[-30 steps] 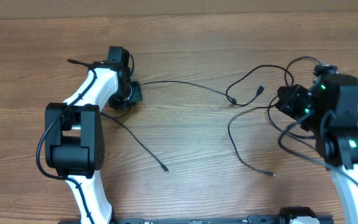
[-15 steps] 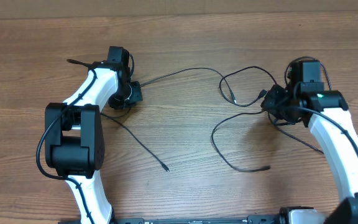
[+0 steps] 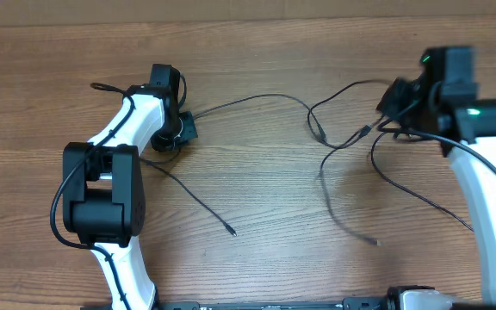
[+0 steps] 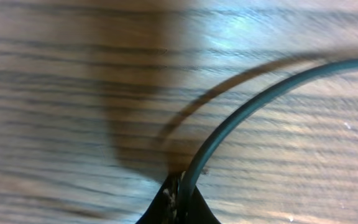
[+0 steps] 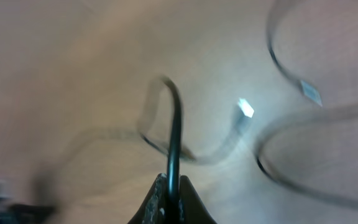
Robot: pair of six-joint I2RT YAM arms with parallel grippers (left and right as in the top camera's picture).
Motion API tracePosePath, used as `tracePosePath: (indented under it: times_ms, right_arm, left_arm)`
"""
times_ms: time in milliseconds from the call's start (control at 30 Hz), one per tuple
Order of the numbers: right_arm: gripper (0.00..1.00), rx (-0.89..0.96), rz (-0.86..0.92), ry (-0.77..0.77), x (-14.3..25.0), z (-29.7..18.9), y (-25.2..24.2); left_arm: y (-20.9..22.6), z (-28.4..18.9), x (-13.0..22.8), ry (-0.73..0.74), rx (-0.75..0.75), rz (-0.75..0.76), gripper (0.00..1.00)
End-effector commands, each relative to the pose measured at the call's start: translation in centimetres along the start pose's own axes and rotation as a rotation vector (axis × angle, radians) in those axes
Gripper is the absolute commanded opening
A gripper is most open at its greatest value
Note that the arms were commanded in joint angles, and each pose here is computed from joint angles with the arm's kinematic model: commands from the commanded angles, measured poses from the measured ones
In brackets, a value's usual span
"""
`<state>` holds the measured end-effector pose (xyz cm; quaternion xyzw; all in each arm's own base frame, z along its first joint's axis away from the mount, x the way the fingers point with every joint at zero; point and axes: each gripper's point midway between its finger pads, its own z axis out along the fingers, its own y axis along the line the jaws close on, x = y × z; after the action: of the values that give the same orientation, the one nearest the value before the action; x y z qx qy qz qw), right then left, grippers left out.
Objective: Untangle cables
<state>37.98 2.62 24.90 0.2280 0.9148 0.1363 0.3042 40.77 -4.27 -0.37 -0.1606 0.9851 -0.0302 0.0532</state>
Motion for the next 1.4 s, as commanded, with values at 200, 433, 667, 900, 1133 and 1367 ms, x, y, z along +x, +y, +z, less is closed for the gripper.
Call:
tracePosePath:
  times_ms: [200,433,667,900,1133,1367]
  right_arm:
    - [0.04,0.213,0.048,-0.29,-7.2,-5.4,-4.7]
    - [0.04,0.391,0.152,-0.048,-3.8,-0.2,-10.3]
    - [0.06,0.505,0.156,0.199,0.5,3.8,-12.9]
    - [0.44,0.586,0.157,0.362,3.5,6.2,-14.7]
    - [1.0,0.548,0.171,0.386,4.0,6.5,-14.1]
    - [1.0,0.356,0.165,0.435,4.5,7.8,-10.8]
  left_arm:
    - [7.7,4.1,3.3,0.133,-0.235,-0.239,0.04]
    - [7.8,4.1,3.3,0.132,-0.234,-0.239,0.04]
    - [7.8,4.1,3.3,0.132,-0.234,-0.24,0.04]
    - [7.7,4.1,3.2,0.128,-0.232,-0.24,0.04]
    - [7.7,4.1,3.1,0.126,-0.231,-0.24,0.04]
    - [7.7,4.2,3.0,0.121,-0.229,-0.24,0.04]
